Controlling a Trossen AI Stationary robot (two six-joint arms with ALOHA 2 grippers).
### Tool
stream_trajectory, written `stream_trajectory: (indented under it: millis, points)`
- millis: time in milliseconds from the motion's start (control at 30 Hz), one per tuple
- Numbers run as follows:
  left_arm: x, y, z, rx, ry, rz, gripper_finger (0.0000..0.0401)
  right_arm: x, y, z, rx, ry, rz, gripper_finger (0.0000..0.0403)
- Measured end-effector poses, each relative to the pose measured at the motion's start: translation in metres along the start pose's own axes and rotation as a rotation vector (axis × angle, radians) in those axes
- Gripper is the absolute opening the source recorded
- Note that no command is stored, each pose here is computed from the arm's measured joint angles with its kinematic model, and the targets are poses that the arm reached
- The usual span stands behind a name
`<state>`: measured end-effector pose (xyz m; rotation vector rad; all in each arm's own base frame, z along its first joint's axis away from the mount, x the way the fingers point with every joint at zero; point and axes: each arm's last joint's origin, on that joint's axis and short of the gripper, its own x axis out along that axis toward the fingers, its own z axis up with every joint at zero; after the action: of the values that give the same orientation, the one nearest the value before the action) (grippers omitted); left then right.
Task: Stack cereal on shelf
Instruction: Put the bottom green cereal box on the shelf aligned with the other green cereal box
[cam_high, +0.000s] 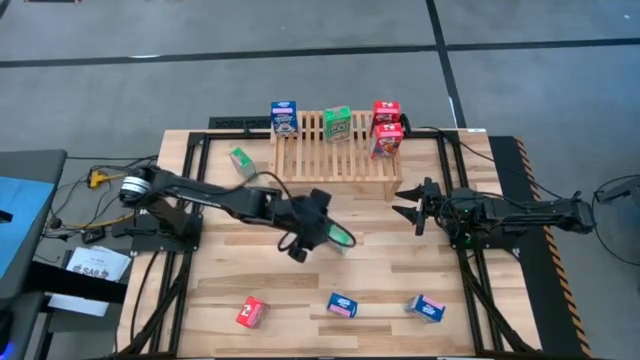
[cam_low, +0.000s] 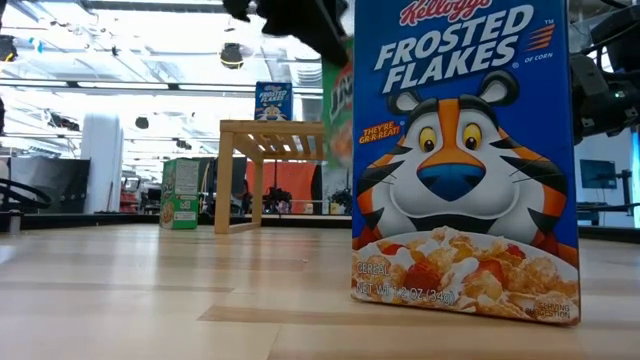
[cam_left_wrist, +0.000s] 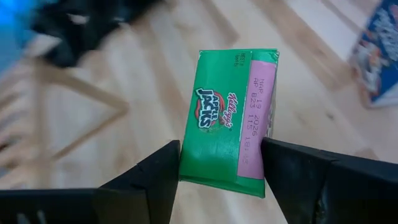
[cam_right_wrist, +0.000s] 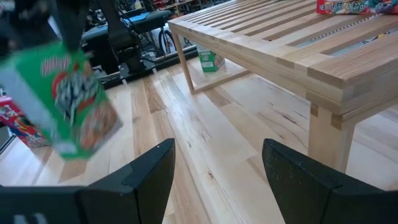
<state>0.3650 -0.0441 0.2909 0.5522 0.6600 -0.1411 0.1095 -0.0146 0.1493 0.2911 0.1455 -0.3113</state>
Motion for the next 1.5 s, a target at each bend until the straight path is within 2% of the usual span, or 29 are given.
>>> stream_trajectory:
  millis: [300,433,633,833,1067,1500]
  points:
    - [-0.064,0.041,0.004,-0.043,-0.089,0.217,0.0201,0.000,0.000,0.000,0.000,0.000,0.000,0.0266]
    - [-0.092,0.062,0.004,-0.010,-0.147,0.357,0.0201,0.000,0.000,0.000,0.000,0.000,0.000,0.0266]
    - [-0.116,0.093,0.001,-0.021,-0.234,0.533,0.0201,0.000,0.000,0.000,0.000,0.000,0.000,0.0266]
    - [-0.115,0.124,-0.014,-0.051,-0.230,0.636,0.0201,0.000,0.000,0.000,0.000,0.000,0.000,0.0266]
    - [-0.096,0.146,-0.034,-0.161,-0.237,0.595,0.0201,0.000,0.000,0.000,0.000,0.000,0.000,0.0266]
    - [-0.059,0.155,-0.046,-0.243,-0.235,0.562,0.0201,0.000,0.000,0.000,0.001,-0.002,0.001,0.0266]
